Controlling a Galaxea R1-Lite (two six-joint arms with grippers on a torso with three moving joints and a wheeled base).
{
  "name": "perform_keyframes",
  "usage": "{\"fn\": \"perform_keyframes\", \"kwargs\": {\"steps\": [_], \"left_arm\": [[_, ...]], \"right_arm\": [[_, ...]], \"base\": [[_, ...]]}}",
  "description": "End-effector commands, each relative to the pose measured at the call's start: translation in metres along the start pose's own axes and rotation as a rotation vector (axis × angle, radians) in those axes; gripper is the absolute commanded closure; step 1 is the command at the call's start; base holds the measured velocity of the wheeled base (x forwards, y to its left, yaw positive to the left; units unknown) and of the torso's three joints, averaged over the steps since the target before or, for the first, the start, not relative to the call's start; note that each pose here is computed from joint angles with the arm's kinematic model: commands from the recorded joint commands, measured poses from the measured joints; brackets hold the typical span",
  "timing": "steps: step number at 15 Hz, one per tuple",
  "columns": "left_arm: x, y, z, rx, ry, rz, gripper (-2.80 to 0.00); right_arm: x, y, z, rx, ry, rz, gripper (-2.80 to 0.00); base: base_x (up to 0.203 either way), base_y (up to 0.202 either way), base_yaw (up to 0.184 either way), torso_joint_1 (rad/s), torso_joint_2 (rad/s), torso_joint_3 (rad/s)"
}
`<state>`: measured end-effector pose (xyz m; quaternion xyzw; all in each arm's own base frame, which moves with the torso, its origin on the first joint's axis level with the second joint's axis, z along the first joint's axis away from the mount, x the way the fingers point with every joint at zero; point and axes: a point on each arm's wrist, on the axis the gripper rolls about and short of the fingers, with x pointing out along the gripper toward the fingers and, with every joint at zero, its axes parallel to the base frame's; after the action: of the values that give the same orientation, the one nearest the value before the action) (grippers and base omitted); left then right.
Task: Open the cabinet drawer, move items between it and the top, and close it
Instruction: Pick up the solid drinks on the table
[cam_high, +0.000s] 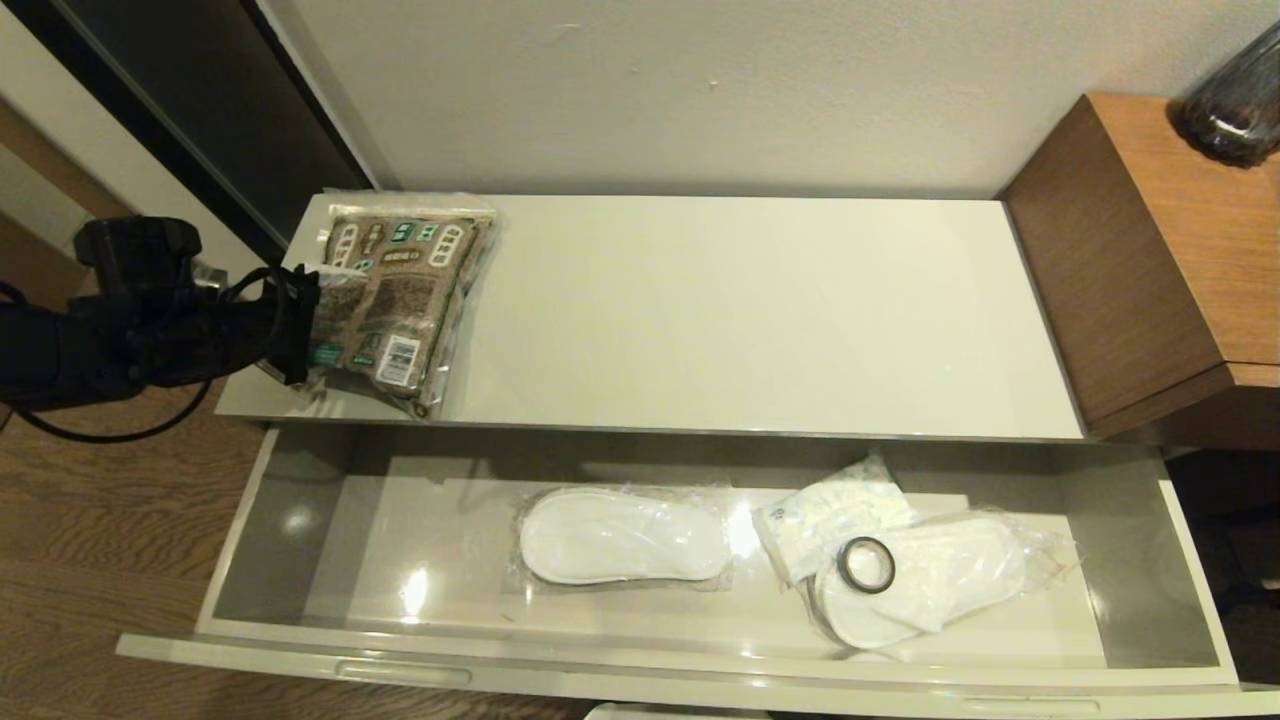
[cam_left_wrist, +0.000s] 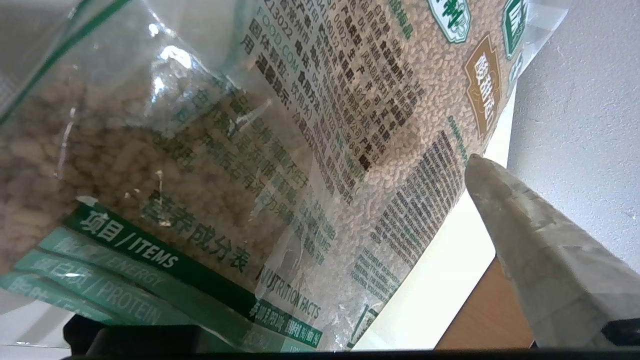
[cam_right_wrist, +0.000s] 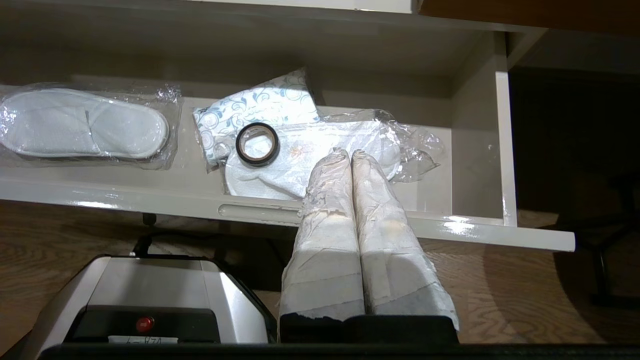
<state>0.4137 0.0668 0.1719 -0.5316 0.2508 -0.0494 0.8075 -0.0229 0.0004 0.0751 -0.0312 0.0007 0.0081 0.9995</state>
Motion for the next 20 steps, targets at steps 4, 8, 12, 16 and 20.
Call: {"fn": "perform_keyframes", "kwargs": {"steps": [4, 8, 12, 16, 20], "left_arm": [[0.01, 0.005, -0.005, -0.014, -0.007, 0.053, 0.0], [0.005, -0.003, -0.011, -0.008, 0.005, 0.048, 0.0], [-0.016, -0.025, -0.017, 0.017, 0.019, 0.04, 0.0], [-0.089, -0.09, -0.052, 0.087, 0.065, -0.008, 0.0], [-0.147, -0.111, -0.089, 0.131, 0.167, 0.012, 0.0]], "right_arm": [[0.0, 0.0, 0.0, -0.001, 0.003, 0.001, 0.0], [0.0, 0.0, 0.0, -0.001, 0.003, 0.001, 0.0], [0.0, 0.0, 0.0, -0.001, 0.003, 0.001, 0.0], [0.0, 0.0, 0.0, -0.001, 0.003, 0.001, 0.0], [0.0, 0.0, 0.0, -0.001, 0.003, 0.001, 0.0]], "base": [[0.0, 0.0, 0.0, 0.0, 0.0, 0.0], [0.0, 0.0, 0.0, 0.0, 0.0, 0.0], [0.0, 0.0, 0.0, 0.0, 0.0, 0.0], [0.0, 0.0, 0.0, 0.0, 0.0, 0.0], [0.0, 0.0, 0.0, 0.0, 0.0, 0.0]]}}
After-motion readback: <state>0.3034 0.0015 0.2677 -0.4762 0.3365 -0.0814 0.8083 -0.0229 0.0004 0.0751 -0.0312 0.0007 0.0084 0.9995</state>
